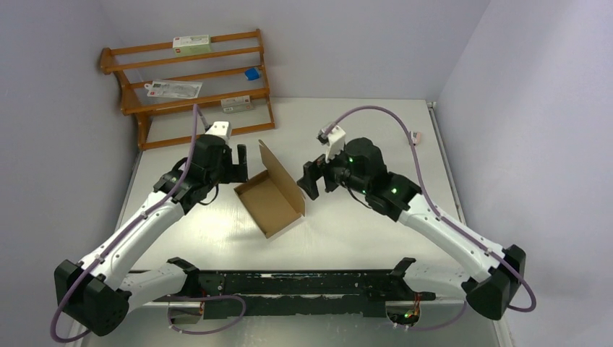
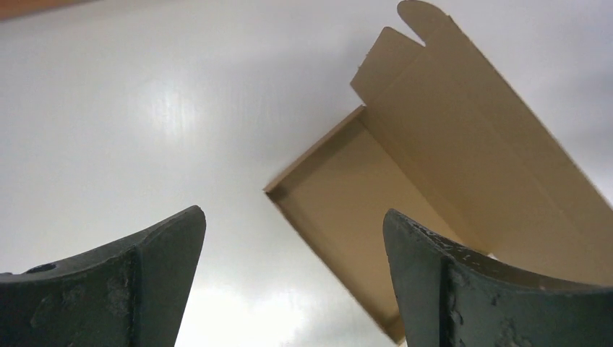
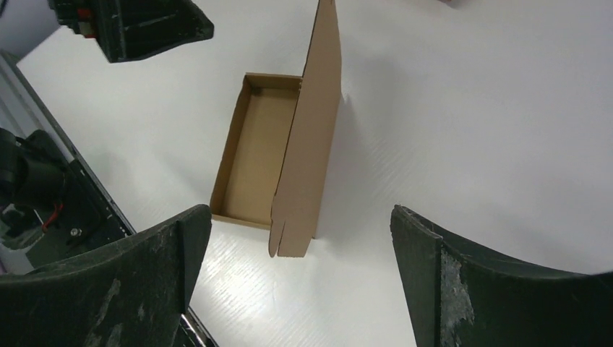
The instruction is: Fold the paper box
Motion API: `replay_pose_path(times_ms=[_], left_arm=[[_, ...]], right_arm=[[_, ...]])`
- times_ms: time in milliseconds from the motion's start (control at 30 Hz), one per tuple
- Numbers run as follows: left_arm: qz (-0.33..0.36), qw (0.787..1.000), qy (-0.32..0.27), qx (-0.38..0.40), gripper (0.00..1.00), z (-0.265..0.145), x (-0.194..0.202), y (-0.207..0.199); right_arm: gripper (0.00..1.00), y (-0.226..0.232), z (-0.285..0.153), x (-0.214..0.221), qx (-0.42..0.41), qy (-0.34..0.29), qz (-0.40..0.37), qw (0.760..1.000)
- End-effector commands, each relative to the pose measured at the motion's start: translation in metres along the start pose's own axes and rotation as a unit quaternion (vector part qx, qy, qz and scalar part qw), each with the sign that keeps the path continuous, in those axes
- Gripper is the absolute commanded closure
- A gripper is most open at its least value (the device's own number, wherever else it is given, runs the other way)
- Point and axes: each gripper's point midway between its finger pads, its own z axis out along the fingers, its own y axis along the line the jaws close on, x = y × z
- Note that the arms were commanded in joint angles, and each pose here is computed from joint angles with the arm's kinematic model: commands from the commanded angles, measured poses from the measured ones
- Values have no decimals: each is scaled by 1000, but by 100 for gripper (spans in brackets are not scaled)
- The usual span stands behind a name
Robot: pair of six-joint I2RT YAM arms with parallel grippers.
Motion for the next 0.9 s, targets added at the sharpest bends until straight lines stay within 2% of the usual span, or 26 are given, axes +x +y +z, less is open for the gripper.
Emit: replay_pose_path(times_ms=[0, 233, 367, 433, 567, 667, 867], left_arm=[[97, 995, -29, -21, 3, -14, -17, 20], [81, 996, -30, -35, 3, -17, -17, 41], [66, 996, -30, -45, 5, -18, -19, 54], [62, 997, -33, -44, 5, -20, -20, 56], [61, 997, -42, -31, 4, -24, -21, 55], [59, 997, -49, -31, 3, -28, -22, 56], [58, 997, -52, -20, 3, -31, -22, 54]], right_arm=[[3, 2, 12, 24, -5, 99, -34, 994], [15, 18, 55, 38, -18, 181, -61, 981], [21, 20, 73, 44, -16, 207, -80, 975], [30, 15, 80, 48, -6, 223, -92, 971], [42, 8, 91, 57, 4, 256, -107, 961], [63, 6, 98, 61, 0, 265, -125, 956], [94, -9, 112, 55, -9, 275, -201, 940]])
